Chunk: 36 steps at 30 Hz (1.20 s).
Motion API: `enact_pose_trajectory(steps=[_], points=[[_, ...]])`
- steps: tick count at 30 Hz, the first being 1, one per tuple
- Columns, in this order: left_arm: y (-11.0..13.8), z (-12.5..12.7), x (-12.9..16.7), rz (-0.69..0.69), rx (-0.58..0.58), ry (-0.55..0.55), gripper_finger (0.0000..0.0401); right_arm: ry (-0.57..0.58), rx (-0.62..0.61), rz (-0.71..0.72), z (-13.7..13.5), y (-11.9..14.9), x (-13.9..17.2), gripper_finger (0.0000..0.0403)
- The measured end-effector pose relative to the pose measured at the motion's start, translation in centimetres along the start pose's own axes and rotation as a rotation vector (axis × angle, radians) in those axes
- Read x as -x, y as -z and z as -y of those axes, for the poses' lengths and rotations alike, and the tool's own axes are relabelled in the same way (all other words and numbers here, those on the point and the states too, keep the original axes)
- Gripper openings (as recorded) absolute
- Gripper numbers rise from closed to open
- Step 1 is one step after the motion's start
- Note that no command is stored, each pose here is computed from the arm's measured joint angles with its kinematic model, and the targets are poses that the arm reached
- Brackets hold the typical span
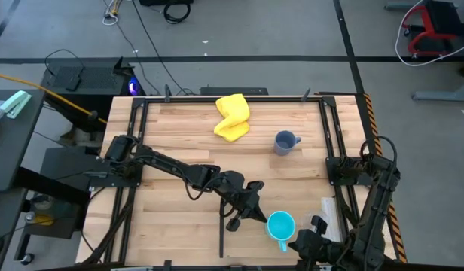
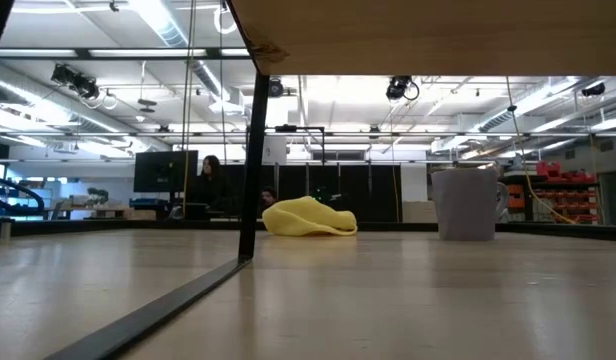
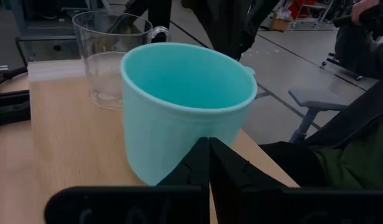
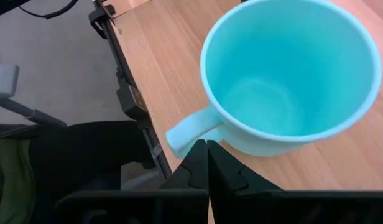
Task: Stack small to large cups/mugs on shelf
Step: Put the blue mug on the shelf, then put the violet mug on the shelf
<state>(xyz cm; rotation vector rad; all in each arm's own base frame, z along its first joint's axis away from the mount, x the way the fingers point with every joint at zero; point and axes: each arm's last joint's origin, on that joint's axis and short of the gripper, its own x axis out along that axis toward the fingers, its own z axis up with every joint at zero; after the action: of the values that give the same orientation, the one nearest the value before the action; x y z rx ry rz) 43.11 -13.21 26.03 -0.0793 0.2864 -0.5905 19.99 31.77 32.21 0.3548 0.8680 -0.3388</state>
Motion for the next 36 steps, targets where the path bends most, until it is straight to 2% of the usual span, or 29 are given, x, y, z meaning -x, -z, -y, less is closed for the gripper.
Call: enact_pose_trajectory(steps=[9,15,19,22,27,33,36], points=[[0.0,-0.7,0.2,0.002,0.005,-0.016,0.0025,0.000,0.007,0.000,0.0,0.0,0.0,0.0000],[0.0,-1.2,0.4,-0.004,0.021,-0.028,0.0017,-0.005,-0.001,-0.002,0.0,0.3,0.2,0.0000],[0.2,-1.4,0.7,-0.055,0.019,-0.037,0.0012,-0.003,-0.010,-0.006,0.0,0.8,0.6,0.0007],[0.1,-1.5,1.5,-0.108,0.019,-0.047,0.0015,0.008,-0.026,-0.008,0.2,1.1,0.8,0.0014],[-1.5,-0.9,4.1,-0.171,0.017,-0.081,0.0016,0.045,-0.012,-0.009,0.7,1.0,1.0,0.0018],[-3.3,0.4,8.4,-0.299,-0.025,-0.254,0.0008,0.095,-0.009,0.013,2.1,-0.6,1.5,0.0019],[-3.3,0.7,10.5,-0.406,0.001,-0.365,0.0014,0.130,-0.017,0.026,3.0,-1.9,1.6,0.0020]])
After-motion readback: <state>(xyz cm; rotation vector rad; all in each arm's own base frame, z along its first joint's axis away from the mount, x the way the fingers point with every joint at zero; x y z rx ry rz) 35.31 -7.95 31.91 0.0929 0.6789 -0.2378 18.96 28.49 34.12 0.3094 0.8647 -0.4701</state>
